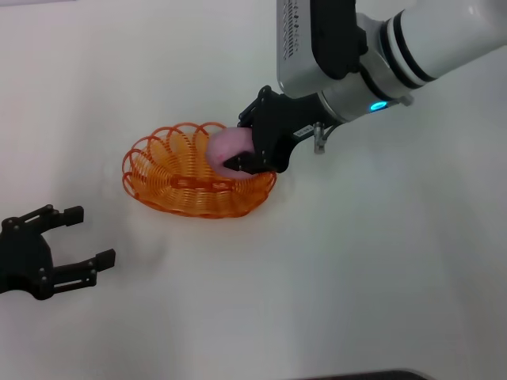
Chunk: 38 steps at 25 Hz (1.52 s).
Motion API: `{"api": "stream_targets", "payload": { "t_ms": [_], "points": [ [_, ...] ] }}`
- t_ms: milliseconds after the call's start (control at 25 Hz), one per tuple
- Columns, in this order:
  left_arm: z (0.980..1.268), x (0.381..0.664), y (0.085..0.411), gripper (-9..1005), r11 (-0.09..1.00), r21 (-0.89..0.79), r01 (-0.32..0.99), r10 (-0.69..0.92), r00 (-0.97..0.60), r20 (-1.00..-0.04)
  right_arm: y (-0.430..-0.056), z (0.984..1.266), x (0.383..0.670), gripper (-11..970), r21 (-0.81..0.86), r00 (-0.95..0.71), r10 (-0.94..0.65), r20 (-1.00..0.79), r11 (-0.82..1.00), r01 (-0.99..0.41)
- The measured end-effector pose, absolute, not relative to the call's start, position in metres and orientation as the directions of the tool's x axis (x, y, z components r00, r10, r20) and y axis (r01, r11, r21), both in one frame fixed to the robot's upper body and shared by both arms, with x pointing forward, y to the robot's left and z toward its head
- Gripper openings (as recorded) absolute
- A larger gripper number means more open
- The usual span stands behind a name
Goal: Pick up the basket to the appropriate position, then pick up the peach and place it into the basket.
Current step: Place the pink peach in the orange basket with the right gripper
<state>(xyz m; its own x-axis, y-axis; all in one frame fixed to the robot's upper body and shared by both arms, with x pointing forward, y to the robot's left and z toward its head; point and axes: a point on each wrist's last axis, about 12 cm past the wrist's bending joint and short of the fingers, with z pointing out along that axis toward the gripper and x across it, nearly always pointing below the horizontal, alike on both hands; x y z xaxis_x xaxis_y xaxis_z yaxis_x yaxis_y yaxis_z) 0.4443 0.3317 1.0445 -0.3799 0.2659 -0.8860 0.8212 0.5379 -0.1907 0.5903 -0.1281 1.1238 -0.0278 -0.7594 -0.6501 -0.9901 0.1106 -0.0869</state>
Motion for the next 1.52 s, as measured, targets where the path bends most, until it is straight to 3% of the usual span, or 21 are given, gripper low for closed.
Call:
{"api": "stream_targets", "payload": {
  "t_ms": [720, 1280, 1520],
  "points": [
    [1.044, 0.444, 0.331, 887, 0.538, -0.193, 0.821, 0.264, -0.381, -0.886, -0.125, 1.120, 0.588, 458, -0.092, -0.013, -0.739, -0.674, 0.101, -0.991],
    [1.044, 0.444, 0.331, 887, 0.537, -0.193, 0.821, 0.264, -0.381, -0.886, -0.128, 1.117, 0.587, 888, -0.083, -0.026, -0.738, -0.674, 0.111, -0.990],
    [1.045, 0.446, 0.331, 887, 0.535, -0.193, 0.823, 0.264, -0.379, -0.887, -0.138, 1.120, 0.585, 956, -0.067, -0.040, -0.705, -0.708, 0.123, -0.990]
  ]
}}
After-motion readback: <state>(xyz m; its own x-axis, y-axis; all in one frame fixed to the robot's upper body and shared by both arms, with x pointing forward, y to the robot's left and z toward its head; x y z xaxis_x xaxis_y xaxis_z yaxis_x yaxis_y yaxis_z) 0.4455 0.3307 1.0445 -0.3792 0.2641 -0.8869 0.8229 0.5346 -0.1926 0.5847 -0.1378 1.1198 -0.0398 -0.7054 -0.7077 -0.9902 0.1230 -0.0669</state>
